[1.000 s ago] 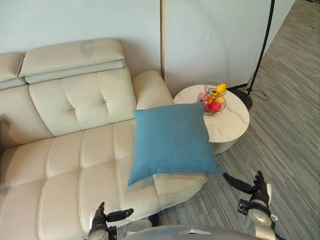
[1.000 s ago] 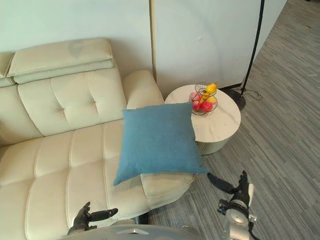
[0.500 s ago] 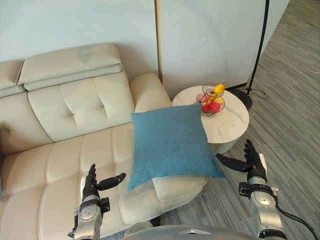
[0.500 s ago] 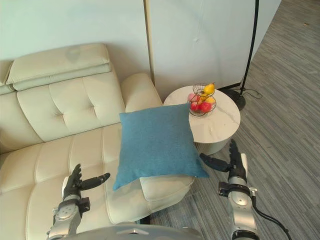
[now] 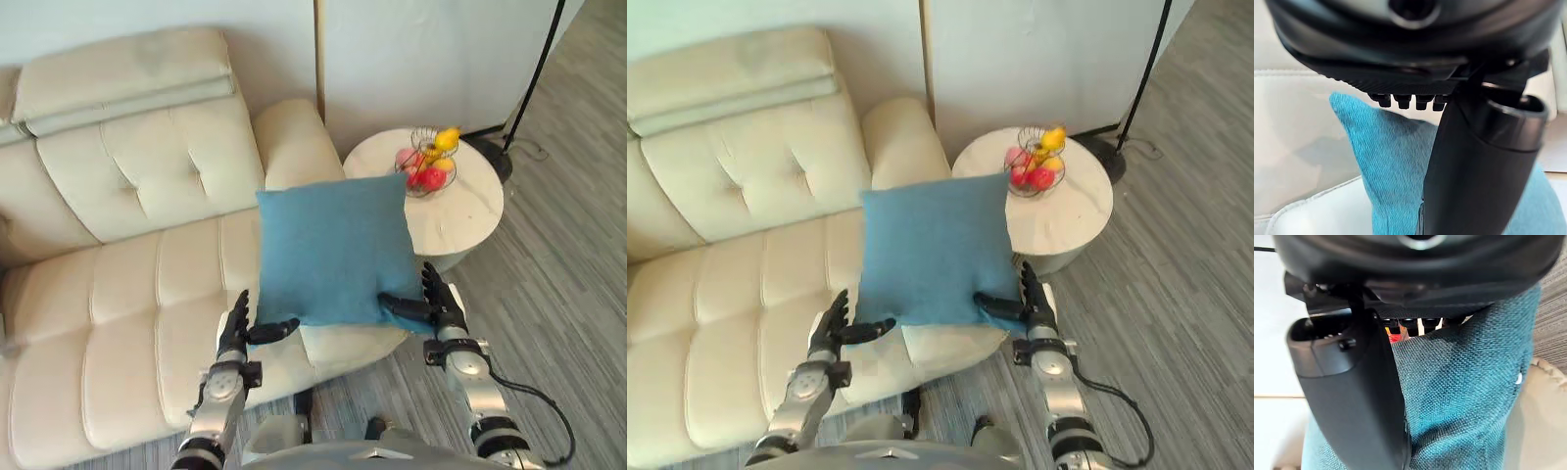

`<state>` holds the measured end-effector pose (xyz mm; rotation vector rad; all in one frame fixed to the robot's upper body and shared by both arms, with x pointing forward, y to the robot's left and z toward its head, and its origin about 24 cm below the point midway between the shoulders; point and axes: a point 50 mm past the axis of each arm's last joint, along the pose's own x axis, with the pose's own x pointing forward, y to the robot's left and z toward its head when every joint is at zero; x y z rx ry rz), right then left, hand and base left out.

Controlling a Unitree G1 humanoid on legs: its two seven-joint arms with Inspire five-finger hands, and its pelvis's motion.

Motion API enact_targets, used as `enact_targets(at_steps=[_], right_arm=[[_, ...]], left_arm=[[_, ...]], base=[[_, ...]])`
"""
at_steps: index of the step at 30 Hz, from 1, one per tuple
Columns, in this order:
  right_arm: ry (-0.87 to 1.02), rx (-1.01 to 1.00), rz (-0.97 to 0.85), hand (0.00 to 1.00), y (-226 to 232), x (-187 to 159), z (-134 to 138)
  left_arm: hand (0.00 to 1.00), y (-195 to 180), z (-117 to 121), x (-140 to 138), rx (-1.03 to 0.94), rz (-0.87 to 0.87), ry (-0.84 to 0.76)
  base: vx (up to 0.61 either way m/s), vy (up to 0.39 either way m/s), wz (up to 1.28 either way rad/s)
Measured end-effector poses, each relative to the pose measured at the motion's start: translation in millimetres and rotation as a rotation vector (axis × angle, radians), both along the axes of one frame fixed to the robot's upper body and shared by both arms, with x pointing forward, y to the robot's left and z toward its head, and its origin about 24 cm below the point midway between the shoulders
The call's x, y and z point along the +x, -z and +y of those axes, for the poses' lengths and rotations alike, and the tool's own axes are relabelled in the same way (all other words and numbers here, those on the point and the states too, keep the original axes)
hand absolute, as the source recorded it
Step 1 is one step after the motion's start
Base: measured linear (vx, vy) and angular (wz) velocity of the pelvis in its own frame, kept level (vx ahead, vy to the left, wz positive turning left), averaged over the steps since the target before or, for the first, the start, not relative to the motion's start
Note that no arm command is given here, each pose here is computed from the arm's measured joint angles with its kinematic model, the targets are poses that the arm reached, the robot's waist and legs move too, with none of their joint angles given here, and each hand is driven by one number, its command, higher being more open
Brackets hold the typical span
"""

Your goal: Pick up cushions and gather them together orderly.

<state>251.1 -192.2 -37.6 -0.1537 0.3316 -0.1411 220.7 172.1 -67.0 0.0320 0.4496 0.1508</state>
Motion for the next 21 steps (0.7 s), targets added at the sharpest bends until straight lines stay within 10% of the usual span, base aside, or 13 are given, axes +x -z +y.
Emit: enact_targets(at_steps=[9,21], right_arm=[[0.021,0.033,-0.124,0.0,-29.6,30.7,10.6],[0.007,0.052,-0.164,0.0,-29.1,-0.8,12.7]], left_arm=[[0.0,-41.8,-15.6,50.0,-0.02,-0.17,-0.017],[0.0,-64.8,-29.6,38.2,-0.109,-0.283,0.074]], base=[[-0.11,-0.009,-0.04],[0.01,-0.013,-0.01]])
